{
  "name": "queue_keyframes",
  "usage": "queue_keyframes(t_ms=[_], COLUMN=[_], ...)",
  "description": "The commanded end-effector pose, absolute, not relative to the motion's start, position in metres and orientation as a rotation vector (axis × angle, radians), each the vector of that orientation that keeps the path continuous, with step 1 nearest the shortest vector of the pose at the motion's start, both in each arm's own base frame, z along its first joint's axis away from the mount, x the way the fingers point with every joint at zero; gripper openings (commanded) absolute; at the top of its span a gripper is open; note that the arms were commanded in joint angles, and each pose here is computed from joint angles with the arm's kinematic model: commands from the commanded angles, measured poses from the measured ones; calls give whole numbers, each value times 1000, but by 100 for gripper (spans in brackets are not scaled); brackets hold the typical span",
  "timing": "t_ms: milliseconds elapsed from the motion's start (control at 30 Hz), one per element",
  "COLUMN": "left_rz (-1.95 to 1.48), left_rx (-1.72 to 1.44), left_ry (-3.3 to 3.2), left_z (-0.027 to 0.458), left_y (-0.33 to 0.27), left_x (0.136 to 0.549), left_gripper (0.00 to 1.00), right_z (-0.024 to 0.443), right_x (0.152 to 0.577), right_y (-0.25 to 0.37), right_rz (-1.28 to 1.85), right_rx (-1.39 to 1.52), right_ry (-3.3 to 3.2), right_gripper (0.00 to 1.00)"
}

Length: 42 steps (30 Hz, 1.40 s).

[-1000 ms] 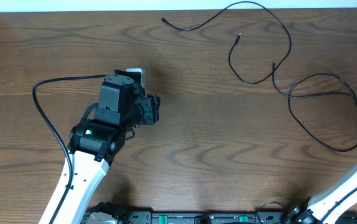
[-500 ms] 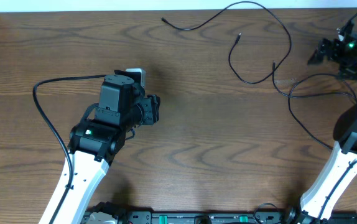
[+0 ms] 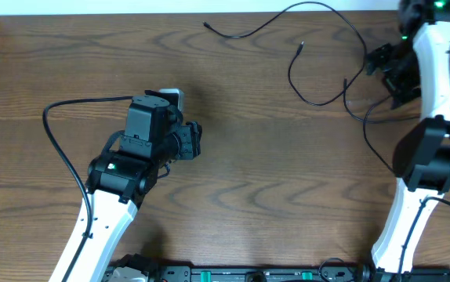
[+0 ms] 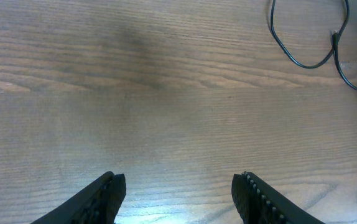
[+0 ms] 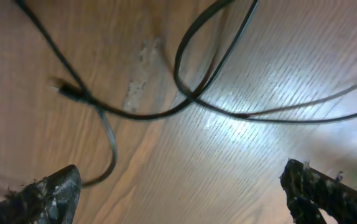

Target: Untangle cables

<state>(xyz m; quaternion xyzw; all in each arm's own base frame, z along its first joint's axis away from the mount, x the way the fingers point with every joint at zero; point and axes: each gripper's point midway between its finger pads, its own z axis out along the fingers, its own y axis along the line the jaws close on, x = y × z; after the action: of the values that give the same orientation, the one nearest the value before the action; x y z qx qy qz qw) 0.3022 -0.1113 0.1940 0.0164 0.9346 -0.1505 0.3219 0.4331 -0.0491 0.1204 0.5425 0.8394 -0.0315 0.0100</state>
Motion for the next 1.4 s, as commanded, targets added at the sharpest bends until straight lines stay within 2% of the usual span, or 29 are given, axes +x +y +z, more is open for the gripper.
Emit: queue_keyframes(t_ms=[0, 133, 600, 667, 733, 800, 833, 900, 1167, 1367], left_rz=[-409, -409, -404, -404, -404, -404, -404, -404, -404, -404], left_rx=[63, 63, 76, 76, 76, 76, 76, 76, 76, 76], left_ry=[2442, 2442, 2441, 2441, 2441, 2441, 2441, 2441, 2441, 2441], left_z=[200, 200, 200, 200, 200, 200, 200, 200, 200, 200], left_y=[-113, -113, -113, -113, -113, -113, -113, -113, -113, -113], left_x=[303, 304, 304, 304, 304, 304, 304, 304, 304, 303], left_gripper=[61, 61, 61, 61, 61, 61, 61, 61, 61, 61], right_z=[115, 93, -3, -13, -22, -29, -32, -41, -62, -4], right_x=[426, 417, 394, 388, 382, 377, 375, 371, 362, 416], right_y=[-66, -72, -69, -68, -66, -66, -65, -61, -52, -86], right_rz=[-378, -520, -559, -558, -557, -558, -554, -523, -441, -302], right_rx=[1656, 1607, 1492, 1496, 1503, 1510, 1512, 1525, 1611, 1318], right_ry=[2532, 2544, 2665, 2676, 2689, 2692, 2695, 2707, 2687, 2689], right_gripper=[99, 99, 98, 90, 76, 40, 33, 1, 1, 1])
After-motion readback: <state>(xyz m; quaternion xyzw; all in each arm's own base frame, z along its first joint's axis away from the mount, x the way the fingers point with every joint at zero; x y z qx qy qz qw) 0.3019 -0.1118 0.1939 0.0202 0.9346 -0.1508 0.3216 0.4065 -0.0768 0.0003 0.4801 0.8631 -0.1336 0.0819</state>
